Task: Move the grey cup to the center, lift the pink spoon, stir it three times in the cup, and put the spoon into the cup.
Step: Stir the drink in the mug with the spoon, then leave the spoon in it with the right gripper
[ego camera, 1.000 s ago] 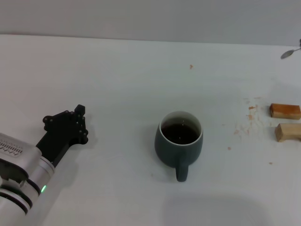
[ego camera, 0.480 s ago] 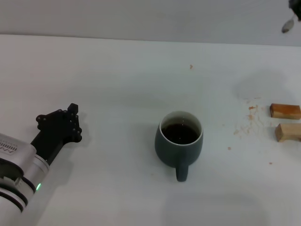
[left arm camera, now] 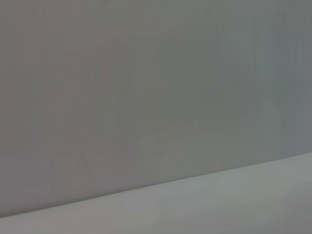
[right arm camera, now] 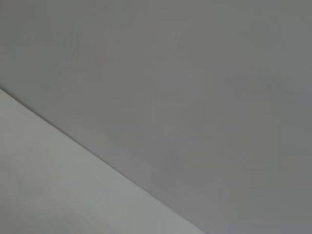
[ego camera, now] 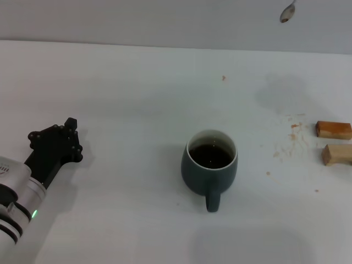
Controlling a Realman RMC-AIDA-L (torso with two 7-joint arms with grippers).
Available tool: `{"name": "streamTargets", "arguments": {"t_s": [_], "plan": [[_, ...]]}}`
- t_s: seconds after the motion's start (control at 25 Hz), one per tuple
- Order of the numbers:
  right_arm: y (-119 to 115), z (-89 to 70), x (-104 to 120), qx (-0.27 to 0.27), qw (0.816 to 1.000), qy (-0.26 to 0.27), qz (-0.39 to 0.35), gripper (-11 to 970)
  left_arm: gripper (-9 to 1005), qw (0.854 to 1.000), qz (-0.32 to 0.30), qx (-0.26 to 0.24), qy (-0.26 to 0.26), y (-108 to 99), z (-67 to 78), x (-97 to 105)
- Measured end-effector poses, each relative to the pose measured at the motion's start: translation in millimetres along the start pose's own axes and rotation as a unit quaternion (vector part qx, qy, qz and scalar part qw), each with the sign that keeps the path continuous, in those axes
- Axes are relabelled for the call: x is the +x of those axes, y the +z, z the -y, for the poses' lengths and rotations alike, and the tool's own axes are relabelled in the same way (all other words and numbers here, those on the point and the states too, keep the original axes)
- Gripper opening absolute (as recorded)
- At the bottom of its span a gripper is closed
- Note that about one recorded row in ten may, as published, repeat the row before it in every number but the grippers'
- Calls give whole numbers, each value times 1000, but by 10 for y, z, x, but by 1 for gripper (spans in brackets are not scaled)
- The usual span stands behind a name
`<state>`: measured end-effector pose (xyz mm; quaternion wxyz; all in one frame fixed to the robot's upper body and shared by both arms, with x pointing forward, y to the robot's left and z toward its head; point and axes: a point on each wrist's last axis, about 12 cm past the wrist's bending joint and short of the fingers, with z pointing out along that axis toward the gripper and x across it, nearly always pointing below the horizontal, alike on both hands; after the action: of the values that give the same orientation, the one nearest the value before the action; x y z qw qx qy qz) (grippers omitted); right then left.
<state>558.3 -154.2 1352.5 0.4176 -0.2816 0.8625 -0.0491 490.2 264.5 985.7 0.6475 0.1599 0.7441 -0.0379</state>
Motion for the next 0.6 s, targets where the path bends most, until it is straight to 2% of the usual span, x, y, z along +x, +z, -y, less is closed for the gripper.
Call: {"name": "streamTargets", "arguments": {"t_s": [0.08,0.16,0.4,0.52,0.6], "plan": [[-46,4,-40,-21,1000,14,1,67,-2,1000,0,1,2,14,-4,-7],[-111,15,-81,-67,997,38,11,68,-2,1000,1,2,6,30,-12,-14],[-311,96,-163,-201,973,104,34,67,-2,1000,2,5,10,51,-13,-27],[-372,137,-96,-237,961,137,33,67,-2,1000,2,6,10,54,-12,-29],[-364,147,-7,-241,958,152,17,67,-2,1000,2,6,10,57,-7,-29]]}}
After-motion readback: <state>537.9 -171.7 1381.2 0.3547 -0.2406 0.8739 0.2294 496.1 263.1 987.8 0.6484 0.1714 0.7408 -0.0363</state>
